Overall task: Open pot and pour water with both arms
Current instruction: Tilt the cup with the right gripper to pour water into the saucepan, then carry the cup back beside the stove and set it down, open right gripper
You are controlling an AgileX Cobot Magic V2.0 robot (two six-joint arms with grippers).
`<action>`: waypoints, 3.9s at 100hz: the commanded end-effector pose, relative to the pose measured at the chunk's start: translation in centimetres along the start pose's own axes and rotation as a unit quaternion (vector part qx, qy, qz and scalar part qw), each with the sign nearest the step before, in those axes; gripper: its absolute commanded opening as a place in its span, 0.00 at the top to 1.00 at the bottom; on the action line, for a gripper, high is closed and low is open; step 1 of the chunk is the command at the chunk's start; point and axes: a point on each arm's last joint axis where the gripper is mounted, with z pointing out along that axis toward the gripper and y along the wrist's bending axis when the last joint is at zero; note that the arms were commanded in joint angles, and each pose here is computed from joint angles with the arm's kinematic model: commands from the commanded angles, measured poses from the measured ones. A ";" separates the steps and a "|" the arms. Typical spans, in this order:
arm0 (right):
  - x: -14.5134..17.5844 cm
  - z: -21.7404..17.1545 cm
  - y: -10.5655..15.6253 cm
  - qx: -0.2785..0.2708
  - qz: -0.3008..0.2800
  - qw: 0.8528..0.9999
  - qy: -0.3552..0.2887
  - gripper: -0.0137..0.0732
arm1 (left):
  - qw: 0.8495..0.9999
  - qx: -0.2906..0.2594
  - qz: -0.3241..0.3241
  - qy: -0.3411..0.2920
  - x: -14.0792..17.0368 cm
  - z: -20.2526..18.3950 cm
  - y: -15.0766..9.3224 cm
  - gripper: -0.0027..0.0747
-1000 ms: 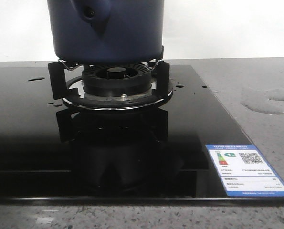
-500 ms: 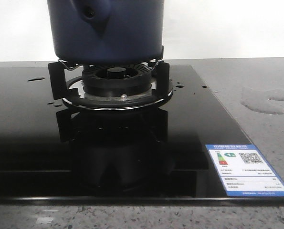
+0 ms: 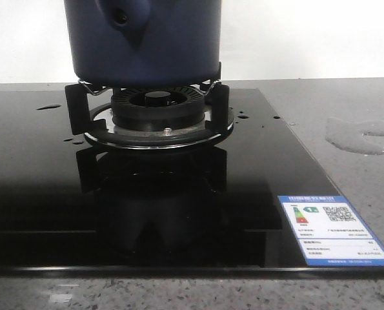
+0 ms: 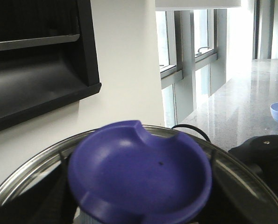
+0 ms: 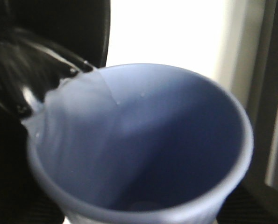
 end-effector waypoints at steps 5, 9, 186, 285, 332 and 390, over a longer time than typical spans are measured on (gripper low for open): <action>0.5 -1.4 -2.4 0.041 -0.048 0.998 0.001 0.48 | 0.998 -0.008 -0.015 -0.056 -2.2 -0.7 -0.6 0.57; 0.5 -1.4 -2.4 0.041 -0.061 0.997 0.002 0.48 | 0.998 -0.008 -0.015 -0.056 -2.2 -0.7 -0.6 0.57; 9.2 -12.7 8.9 0.055 0.717 0.673 0.174 0.48 | 0.999 -0.007 -0.044 -0.030 0.1 1.1 1.6 0.57; 7.9 -11.7 13.8 -0.050 0.774 0.627 0.077 0.41 | 0.998 0.012 -0.060 -0.028 1.2 2.1 2.4 0.57; 7.7 -11.8 13.5 -0.051 0.774 0.628 0.062 0.17 | 0.998 0.022 -0.059 -0.027 1.2 2.1 2.2 0.57; 5.7 -19.9 5.8 0.104 0.714 0.692 -0.015 0.17 | 0.997 0.071 -0.043 -0.002 4.5 6.0 2.3 0.57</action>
